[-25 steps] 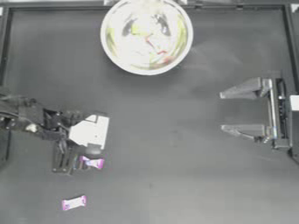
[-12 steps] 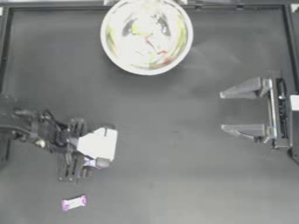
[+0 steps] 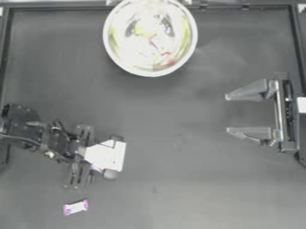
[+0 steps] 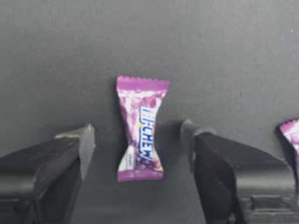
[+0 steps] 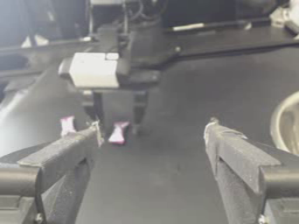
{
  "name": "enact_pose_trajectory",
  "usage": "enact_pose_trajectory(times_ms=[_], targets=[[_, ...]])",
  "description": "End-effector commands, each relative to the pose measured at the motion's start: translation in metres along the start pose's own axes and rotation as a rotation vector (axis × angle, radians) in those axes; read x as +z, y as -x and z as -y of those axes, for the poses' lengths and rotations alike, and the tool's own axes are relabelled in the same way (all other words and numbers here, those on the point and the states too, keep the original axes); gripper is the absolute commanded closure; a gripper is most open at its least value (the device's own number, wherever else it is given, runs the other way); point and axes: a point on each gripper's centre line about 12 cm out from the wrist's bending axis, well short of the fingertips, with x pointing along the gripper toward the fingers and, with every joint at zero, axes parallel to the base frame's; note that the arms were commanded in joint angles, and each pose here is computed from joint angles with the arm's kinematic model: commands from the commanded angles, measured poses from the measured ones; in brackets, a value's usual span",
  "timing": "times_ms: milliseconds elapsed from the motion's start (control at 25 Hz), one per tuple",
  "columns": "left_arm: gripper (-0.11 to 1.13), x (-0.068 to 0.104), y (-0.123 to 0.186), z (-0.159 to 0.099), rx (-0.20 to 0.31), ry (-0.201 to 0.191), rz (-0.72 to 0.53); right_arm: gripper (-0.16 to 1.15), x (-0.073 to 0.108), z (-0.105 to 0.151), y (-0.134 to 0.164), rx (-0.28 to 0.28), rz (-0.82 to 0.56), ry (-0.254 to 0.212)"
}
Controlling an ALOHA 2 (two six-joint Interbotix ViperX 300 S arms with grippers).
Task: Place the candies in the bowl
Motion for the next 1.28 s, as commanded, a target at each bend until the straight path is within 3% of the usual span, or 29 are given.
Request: enact_pose_trajectory(times_ms=[40, 200, 280, 560, 720, 880, 1000, 1200, 1280], targets=[[0.27, 0.006, 0.003, -0.001, 0.001, 0.005, 0.02, -0.02, 0.007, -0.001, -0.002, 0.0, 0.023, -0.003], [0.7, 0.006, 0.006, -0.001, 0.0, 0.005, 0.023, -0.02, 0.007, -0.001, -0.002, 0.0, 0.023, -0.003], [0.86, 0.007, 0.01, 0.001, -0.001, 0.001, 0.035, -0.02, 0.007, -0.001, -0.002, 0.0, 0.023, -0.003], [0.78, 0.019, 0.057, -0.001, 0.005, -0.003, 0.186, -0.02, 0.008, -0.001, -0.002, 0.001, 0.024, -0.003], [0.78, 0.023, 0.104, -0.018, 0.037, 0.034, 0.348, -0.02, 0.007, 0.0, -0.002, 0.0, 0.031, -0.003], [0.78, 0.018, 0.146, -0.047, 0.133, 0.052, 0.506, -0.02, 0.008, 0.0, -0.002, 0.0, 0.043, -0.003], [0.78, 0.014, 0.171, -0.073, 0.233, 0.063, 0.601, -0.02, 0.008, 0.0, -0.002, -0.002, 0.045, -0.003], [0.78, 0.014, 0.193, -0.119, 0.399, 0.07, 0.676, -0.02, 0.008, 0.0, -0.002, -0.002, 0.043, -0.003], [0.78, 0.018, 0.197, -0.137, 0.444, 0.076, 0.686, -0.02, 0.009, 0.0, -0.002, 0.0, 0.046, -0.003]])
